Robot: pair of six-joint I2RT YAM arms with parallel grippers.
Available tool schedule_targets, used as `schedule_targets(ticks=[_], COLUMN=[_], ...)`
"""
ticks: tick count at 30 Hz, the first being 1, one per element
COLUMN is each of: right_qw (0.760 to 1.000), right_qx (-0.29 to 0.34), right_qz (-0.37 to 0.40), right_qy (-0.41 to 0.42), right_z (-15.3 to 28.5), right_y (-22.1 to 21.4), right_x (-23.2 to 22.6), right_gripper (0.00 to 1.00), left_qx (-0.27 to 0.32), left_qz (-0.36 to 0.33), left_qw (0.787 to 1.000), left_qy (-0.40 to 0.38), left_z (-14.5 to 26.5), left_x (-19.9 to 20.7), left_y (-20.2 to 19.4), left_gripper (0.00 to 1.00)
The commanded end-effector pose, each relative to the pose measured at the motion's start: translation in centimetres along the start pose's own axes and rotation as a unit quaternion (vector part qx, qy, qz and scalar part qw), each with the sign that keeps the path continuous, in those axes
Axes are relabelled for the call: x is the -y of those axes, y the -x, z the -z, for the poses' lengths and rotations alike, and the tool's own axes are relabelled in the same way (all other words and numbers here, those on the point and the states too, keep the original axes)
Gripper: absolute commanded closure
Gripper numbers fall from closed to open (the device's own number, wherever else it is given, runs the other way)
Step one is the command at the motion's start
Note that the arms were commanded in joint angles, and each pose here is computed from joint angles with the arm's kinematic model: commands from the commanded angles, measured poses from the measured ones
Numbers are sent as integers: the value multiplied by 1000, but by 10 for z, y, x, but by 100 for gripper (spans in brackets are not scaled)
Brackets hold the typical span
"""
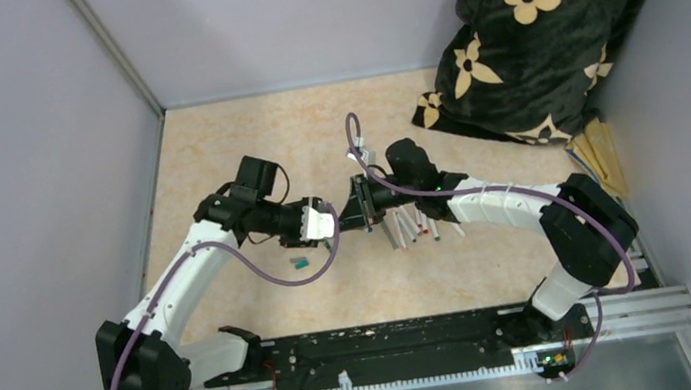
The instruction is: Open the pen caps
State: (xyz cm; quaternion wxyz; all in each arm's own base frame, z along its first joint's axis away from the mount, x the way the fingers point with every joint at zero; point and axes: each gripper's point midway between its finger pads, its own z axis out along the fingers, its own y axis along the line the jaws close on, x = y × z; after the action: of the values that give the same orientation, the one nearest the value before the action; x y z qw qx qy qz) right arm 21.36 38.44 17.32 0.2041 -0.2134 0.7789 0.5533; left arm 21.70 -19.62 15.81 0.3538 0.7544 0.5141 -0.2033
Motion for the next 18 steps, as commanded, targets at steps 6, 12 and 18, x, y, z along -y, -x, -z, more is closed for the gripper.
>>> schedule_targets(ticks=[6,12,18], right_qw=[999,999,999], right_qx=[29,30,28], right_qz=[21,23,22], right_qy=[37,38,36], right_z=[1,4,11], right_y=[20,16,6], right_x=[-19,-20,-17], right_gripper=[100,100,100], left_qx=[-8,-30,-74], left_qz=[15,13,1], left_qw=[1000,999,997], left_qy=[-11,-4,10], left_z=[-5,-2,8], left_x=[-7,-8,-13], left_y=[-3,-9,-21], left_gripper=[75,97,100])
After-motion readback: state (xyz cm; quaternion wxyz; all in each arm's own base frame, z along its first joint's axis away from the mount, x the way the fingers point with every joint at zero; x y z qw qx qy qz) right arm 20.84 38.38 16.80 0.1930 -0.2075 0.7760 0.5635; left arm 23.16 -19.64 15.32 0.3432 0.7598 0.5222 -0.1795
